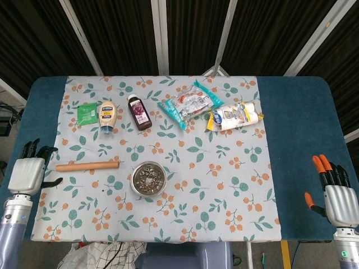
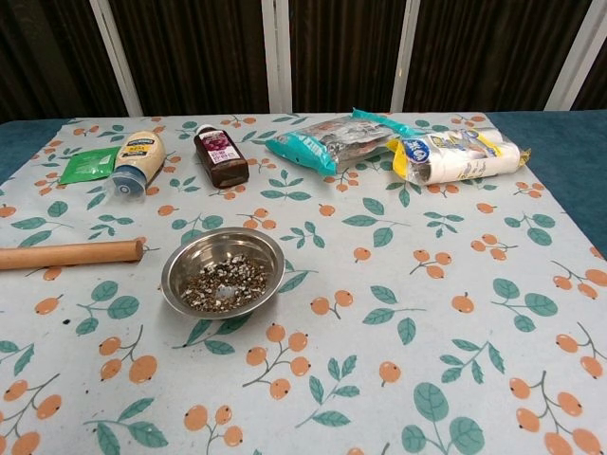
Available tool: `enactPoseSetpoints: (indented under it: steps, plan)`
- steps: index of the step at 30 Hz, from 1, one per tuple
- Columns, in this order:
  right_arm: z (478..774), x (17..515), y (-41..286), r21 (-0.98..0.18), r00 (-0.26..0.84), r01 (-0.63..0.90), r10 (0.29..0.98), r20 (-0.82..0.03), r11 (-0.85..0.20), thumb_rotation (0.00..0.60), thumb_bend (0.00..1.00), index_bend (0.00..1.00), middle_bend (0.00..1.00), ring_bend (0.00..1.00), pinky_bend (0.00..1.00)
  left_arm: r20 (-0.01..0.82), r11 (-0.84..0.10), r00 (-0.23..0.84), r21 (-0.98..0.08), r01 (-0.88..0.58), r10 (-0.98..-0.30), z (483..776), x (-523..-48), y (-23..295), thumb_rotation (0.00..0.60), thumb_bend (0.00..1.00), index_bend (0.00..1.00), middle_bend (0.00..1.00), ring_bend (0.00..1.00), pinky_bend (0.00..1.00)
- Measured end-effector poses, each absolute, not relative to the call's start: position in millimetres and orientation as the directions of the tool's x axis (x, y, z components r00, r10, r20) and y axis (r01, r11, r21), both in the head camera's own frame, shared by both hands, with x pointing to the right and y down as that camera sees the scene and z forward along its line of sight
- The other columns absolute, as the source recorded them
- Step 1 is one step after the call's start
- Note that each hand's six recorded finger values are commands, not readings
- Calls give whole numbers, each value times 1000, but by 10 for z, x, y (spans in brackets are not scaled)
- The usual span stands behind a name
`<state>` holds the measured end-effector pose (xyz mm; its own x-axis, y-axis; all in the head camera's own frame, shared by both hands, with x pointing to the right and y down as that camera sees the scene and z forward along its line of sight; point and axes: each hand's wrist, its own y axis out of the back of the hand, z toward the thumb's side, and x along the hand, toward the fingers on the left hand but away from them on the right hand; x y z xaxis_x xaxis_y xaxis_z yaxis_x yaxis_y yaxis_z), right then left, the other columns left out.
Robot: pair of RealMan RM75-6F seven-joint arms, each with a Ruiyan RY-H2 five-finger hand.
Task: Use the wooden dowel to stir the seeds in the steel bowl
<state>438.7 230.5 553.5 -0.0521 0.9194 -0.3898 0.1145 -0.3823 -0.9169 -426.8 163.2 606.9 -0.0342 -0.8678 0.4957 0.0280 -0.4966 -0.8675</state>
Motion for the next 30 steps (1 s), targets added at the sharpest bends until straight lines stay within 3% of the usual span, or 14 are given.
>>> enactPoseSetpoints:
  steps: [11, 21, 30]
  plan:
    - [5518, 4423, 2296, -917, -68, 130, 920, -387, -376, 600, 370, 0, 0, 0, 0, 594, -597, -65, -802, 24, -802, 6591, -3779, 1394, 600, 361, 370, 325, 22, 0]
    - [5528, 4423, 2296, -913, -69, 138, 916, -394, -383, 600, 371, 0, 0, 0, 0, 633, -634, -38, -773, 26, -773, 6844, -3349, 1334, 600, 401, 430, 344, 23, 0]
    - [5533, 4417, 2299, -912, -69, 140, 915, -398, -386, 600, 370, 0, 0, 0, 0, 651, -652, -42, -756, 52, -758, 6995, -3248, 1385, 600, 401, 434, 356, 23, 0]
